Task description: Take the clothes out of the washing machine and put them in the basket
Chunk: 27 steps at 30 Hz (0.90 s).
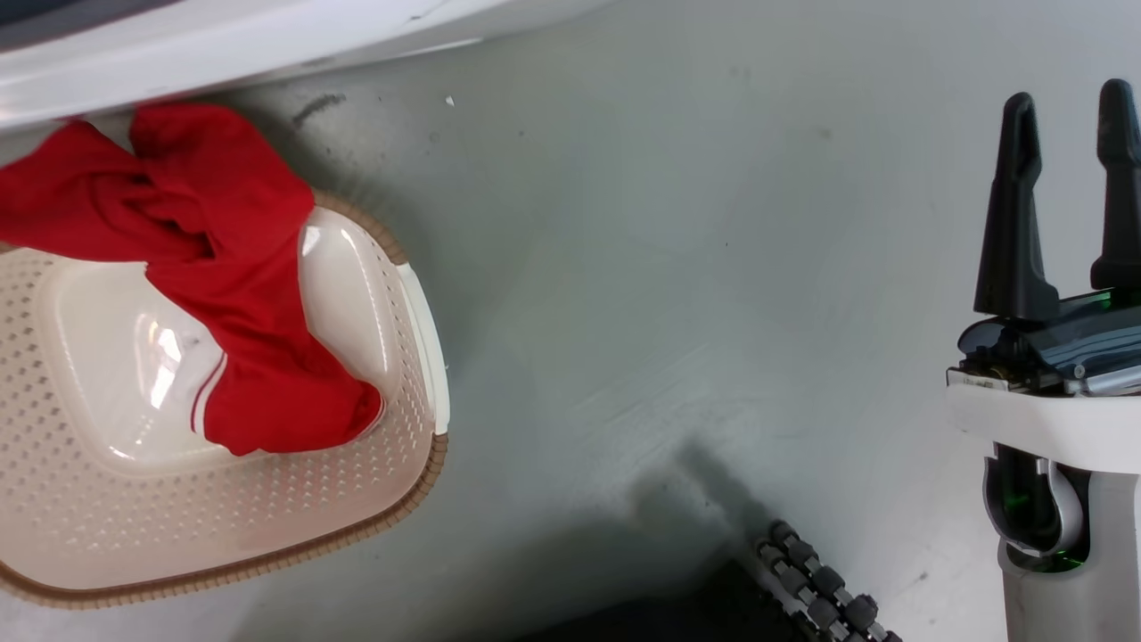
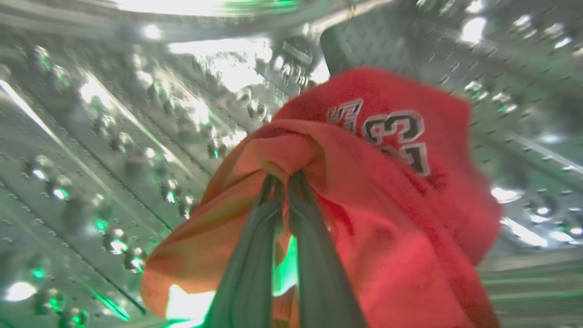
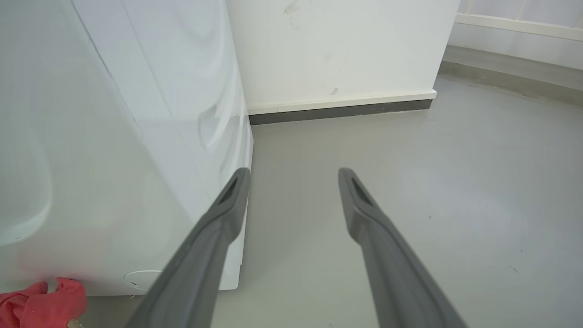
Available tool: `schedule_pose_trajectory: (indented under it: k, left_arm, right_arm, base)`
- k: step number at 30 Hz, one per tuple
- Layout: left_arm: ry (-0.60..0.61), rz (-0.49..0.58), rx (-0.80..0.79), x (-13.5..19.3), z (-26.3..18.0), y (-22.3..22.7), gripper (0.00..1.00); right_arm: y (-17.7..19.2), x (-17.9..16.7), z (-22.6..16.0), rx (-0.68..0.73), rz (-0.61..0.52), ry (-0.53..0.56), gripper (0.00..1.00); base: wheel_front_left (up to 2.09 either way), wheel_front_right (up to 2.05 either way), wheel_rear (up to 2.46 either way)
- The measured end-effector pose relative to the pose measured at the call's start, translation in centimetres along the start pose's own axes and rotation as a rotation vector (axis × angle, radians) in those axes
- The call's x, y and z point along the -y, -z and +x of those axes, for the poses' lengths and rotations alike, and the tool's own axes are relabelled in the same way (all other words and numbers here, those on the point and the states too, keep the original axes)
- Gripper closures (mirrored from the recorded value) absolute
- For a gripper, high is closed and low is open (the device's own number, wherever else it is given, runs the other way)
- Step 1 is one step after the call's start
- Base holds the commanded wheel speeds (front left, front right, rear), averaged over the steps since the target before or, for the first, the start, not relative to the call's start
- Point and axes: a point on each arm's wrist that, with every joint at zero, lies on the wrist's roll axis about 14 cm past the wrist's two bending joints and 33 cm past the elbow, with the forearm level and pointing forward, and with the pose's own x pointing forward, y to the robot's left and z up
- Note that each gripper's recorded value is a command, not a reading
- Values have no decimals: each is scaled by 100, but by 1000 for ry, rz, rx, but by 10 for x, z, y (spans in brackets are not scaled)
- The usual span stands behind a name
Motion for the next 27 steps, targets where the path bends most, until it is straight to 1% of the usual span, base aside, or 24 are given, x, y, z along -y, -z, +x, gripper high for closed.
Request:
schedule_pose_trajectory:
  k: [3,5,8,12,13,17,22,27]
  left_arm:
    - [14,-11,79,4,-11,-11,100]
    - [17,-1,113,5,-19,-14,100]
    - [31,-13,164,8,-34,-18,100]
    - [58,-14,207,18,-53,-12,100]
    - [61,-25,223,19,-59,-11,100]
    - [76,-14,269,22,-82,-4,100]
    - [106,-64,351,33,-116,-1,100]
    - [129,-71,412,40,-156,5,100]
  right_arm:
    - [-10,-2,-1,22,3,-4,0]
    - [-18,-3,-3,38,3,-8,0]
    - [-27,-6,-8,52,4,-13,0]
    - [-39,-12,-13,74,5,-30,0]
    - [-41,-14,-14,78,5,-34,0]
    - [-51,-21,-20,94,7,-51,0]
    - [-62,-27,-31,109,6,-65,0]
    - [-74,-38,-48,125,11,-95,0]
  base:
    - [0,0,0]
    - [0,0,0]
    - [0,0,0]
    - [0,0,0]
    - [0,0,0]
    - [0,0,0]
    - [0,0,0]
    - [0,0,0]
